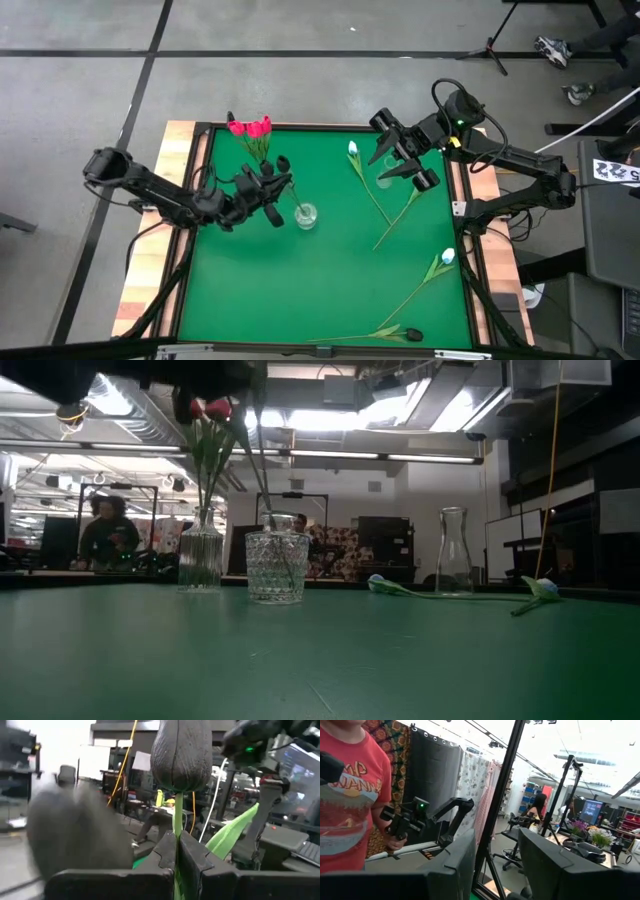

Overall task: Sort flowers into vase by color
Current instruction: Put the left black tulip into the middle transparent vase

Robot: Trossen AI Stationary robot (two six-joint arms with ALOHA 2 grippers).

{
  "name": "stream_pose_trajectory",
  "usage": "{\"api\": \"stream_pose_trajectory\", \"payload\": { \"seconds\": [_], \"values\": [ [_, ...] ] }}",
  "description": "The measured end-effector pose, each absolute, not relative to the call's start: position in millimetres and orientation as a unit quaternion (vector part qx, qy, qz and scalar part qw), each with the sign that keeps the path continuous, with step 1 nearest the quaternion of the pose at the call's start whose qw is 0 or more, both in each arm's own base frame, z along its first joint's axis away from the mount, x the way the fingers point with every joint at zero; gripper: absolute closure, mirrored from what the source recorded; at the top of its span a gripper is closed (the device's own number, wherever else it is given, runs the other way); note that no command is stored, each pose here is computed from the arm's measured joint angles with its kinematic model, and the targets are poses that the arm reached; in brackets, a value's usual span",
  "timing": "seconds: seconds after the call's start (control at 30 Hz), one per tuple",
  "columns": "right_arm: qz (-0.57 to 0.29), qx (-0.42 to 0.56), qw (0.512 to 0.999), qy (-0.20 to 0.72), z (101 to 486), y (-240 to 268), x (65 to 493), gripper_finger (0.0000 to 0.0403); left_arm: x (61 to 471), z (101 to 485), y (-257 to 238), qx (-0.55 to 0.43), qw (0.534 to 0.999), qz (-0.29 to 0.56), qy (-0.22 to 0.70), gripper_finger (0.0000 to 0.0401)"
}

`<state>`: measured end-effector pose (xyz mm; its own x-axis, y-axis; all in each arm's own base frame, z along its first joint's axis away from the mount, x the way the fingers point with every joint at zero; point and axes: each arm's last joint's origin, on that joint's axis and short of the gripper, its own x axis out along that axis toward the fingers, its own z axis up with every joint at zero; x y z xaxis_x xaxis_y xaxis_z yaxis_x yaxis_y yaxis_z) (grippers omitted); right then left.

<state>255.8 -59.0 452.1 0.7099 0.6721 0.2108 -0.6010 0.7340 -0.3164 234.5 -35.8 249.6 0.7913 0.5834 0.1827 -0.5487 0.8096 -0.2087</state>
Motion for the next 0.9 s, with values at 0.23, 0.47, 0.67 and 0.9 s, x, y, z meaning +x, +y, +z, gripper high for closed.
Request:
{"api": "stream_pose_trajectory", "payload": {
  "seconds": [0.23, 0.47, 0.67, 0.9],
  "values": [
    [0.339, -0.112, 0.921, -0.159, 452, -59, 256, 0.0252, 227, 241, -27, -0.082, 0.937, 0.309, -0.139, 0.0398],
    [0.319, -0.12, 0.925, -0.166, 453, -60, 257, 0.0252, 238, 226, -26, -0.096, 0.948, 0.278, -0.125, 0.0399],
    [0.317, -0.119, 0.926, -0.166, 453, -60, 257, 0.0252, 242, 220, -27, -0.109, 0.95, 0.265, -0.12, 0.0395],
    [0.319, -0.12, 0.925, -0.166, 453, -60, 257, 0.0252, 245, 217, -29, -0.119, 0.957, 0.241, -0.112, 0.0393]
  ]
}}
